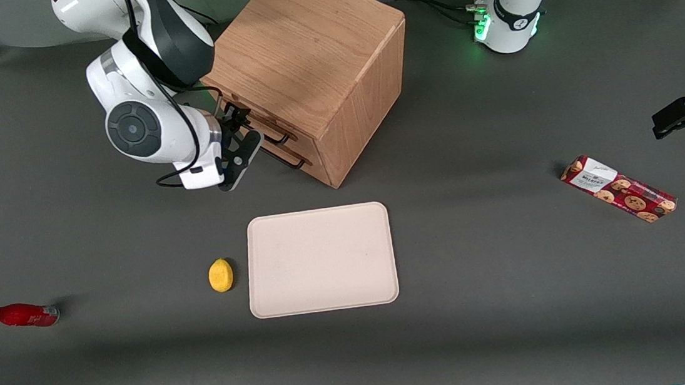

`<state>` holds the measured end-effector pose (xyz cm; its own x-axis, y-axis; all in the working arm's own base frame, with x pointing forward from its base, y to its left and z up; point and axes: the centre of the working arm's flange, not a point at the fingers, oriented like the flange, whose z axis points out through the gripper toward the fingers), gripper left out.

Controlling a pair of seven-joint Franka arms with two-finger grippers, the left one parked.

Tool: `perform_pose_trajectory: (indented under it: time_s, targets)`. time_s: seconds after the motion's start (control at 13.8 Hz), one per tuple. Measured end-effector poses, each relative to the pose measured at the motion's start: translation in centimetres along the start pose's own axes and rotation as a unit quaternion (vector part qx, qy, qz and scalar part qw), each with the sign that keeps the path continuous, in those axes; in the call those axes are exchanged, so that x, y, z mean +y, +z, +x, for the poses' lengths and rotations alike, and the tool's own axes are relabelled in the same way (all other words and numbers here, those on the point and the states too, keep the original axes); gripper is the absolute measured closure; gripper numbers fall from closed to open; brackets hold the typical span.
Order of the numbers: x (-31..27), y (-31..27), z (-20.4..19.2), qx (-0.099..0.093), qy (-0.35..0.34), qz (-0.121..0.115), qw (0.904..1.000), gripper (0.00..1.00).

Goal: Open upper drawer

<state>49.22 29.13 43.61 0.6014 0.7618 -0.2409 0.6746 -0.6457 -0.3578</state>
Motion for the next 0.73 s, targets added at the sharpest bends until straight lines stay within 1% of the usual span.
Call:
perform_pose_trajectory:
  time_s: [0.15,0.29,0.73]
  targets:
    - [-0.7,1.0,0.2,-0.009,-0.006,0.002,0.9999,0.00]
    - [-0.7,1.5,0.3,-0.012,-0.008,0.003,0.9999,0.00]
    - [0.1,3.4,0.5,-0.005,-0.015,0.000,0.9999,0.00]
